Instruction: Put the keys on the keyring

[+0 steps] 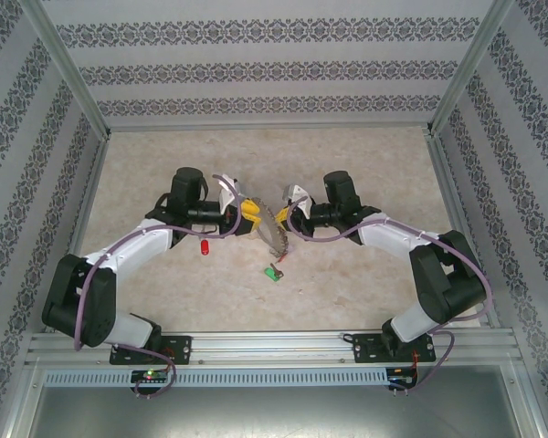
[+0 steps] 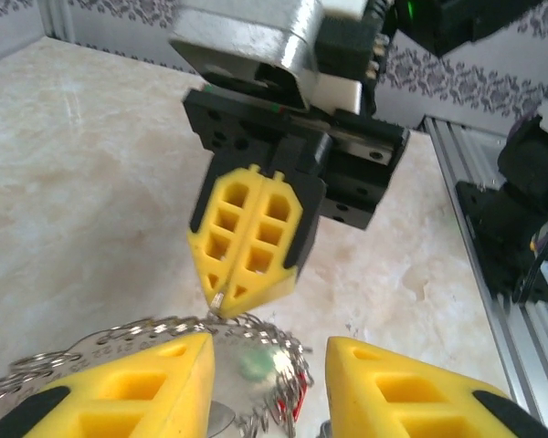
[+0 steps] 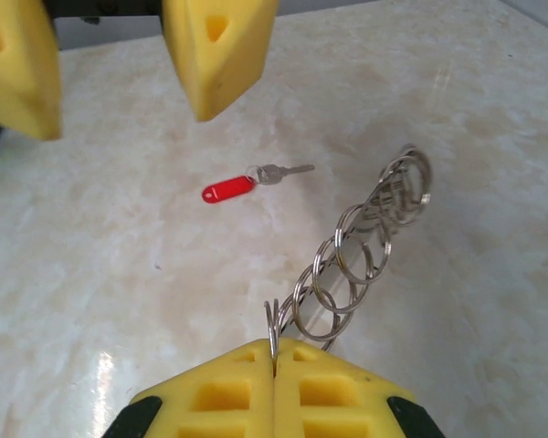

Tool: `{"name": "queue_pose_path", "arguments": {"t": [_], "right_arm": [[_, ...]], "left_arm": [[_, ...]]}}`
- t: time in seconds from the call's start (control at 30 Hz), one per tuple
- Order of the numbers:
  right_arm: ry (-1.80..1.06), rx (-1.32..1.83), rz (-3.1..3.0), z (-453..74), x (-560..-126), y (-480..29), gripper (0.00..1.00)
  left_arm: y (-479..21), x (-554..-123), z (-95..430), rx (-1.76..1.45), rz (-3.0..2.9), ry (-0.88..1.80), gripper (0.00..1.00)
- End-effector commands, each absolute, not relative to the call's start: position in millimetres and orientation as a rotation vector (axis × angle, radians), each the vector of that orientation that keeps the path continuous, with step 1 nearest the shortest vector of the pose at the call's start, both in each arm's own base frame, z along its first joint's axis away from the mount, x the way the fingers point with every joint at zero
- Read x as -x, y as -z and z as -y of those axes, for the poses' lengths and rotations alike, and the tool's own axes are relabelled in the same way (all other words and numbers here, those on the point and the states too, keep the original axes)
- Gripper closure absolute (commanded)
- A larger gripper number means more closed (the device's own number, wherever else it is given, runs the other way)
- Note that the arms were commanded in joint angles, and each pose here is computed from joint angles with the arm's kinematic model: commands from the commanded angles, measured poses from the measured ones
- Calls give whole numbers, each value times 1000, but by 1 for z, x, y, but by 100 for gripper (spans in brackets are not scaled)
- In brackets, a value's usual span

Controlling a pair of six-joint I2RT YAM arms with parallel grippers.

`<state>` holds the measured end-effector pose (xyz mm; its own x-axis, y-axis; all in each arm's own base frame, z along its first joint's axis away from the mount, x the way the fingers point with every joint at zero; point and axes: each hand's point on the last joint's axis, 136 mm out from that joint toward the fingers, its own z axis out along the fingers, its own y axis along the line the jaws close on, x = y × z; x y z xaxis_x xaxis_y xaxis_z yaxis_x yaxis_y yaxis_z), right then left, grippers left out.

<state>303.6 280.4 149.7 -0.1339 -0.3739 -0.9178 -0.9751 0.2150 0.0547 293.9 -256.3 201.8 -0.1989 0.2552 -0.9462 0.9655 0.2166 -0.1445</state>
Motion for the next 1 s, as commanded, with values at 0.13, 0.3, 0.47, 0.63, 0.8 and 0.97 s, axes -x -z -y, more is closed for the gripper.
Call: {"name": "queue_pose_path", "arguments": {"t": [0.13,0.3,0.47,0.63,0.8,0.97], "right_arm": [[-843,1201,-1761,-280,-337,-138,100],[-826,1238,-1737,-281,-335,-121,100],[-847,1269,-1662,-280,-338,-123,100],[-972,1310,-1524,-283,-329,-140,100],[-1012,1333,-1453,-285,-323,-151,100],[-1020,1327,-1449,-285,-321,-158,100]], "left_arm": [[-188,-307,271,-1273,-1584,1043,61],[-177,-328,280,-1296,-1582,1038,62],[-160,-339,282,-1310,-1597,994,63],[-155,-329,285,-1333,-1583,1052,63],[-148,-322,287,-1343,-1584,1017,61],[-142,-312,301,-1395,-1572,942,61]]}}
